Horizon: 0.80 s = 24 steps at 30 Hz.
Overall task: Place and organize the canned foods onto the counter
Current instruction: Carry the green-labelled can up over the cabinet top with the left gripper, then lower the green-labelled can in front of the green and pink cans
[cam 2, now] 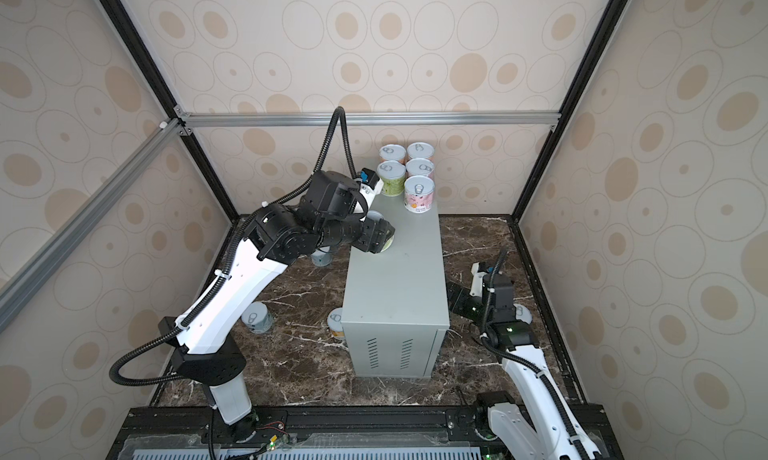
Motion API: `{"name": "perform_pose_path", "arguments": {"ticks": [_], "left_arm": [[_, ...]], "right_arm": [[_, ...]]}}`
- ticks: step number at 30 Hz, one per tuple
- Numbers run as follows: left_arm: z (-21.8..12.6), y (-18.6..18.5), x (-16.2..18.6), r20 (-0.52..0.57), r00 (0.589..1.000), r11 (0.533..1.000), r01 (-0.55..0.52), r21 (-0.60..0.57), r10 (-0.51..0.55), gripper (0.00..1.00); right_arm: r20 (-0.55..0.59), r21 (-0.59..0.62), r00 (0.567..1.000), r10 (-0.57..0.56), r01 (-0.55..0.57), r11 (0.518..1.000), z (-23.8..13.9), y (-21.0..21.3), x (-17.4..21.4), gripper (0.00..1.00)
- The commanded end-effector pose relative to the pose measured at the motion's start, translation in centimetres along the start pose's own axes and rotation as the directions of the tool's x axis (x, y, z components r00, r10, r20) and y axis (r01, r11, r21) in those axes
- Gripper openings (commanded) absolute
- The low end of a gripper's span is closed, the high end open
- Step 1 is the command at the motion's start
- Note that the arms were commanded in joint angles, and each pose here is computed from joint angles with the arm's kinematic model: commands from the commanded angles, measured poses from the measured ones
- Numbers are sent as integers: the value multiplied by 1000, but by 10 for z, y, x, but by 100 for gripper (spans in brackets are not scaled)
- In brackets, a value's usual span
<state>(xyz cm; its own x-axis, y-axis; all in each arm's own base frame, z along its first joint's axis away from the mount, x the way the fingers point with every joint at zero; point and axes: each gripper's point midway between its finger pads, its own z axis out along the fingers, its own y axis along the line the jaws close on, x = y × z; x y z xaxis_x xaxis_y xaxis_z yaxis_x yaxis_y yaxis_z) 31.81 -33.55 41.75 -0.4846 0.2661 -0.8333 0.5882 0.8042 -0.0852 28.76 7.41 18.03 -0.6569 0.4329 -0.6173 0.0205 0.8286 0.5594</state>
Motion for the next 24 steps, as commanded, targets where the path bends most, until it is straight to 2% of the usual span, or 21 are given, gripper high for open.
{"name": "perform_pose_path", "arguments": {"ticks": [1,8,13,18,24], "left_arm": [[-10,-7,-15,56,998,1000,-10,11,10,85],[-8,-4,-23,80,997,1000,-21,-15,22,91],[-27,-5,-41,152,987,999,-46,0,46,99],[-55,-5,-55,249,966,997,-74,14,68,99],[-78,1,-45,325,943,996,-82,16,73,99]], "right_arm": [[0,-5,1000,-9,9,1000,2,-1,0,94],[2,-3,1000,-11,11,1000,1,-1,1,94],[7,-1,1000,-15,15,1000,-1,-1,0,94],[27,2,999,-19,19,1000,-7,1,-4,95],[45,-11,999,-20,20,1000,-20,9,-9,95]]}}
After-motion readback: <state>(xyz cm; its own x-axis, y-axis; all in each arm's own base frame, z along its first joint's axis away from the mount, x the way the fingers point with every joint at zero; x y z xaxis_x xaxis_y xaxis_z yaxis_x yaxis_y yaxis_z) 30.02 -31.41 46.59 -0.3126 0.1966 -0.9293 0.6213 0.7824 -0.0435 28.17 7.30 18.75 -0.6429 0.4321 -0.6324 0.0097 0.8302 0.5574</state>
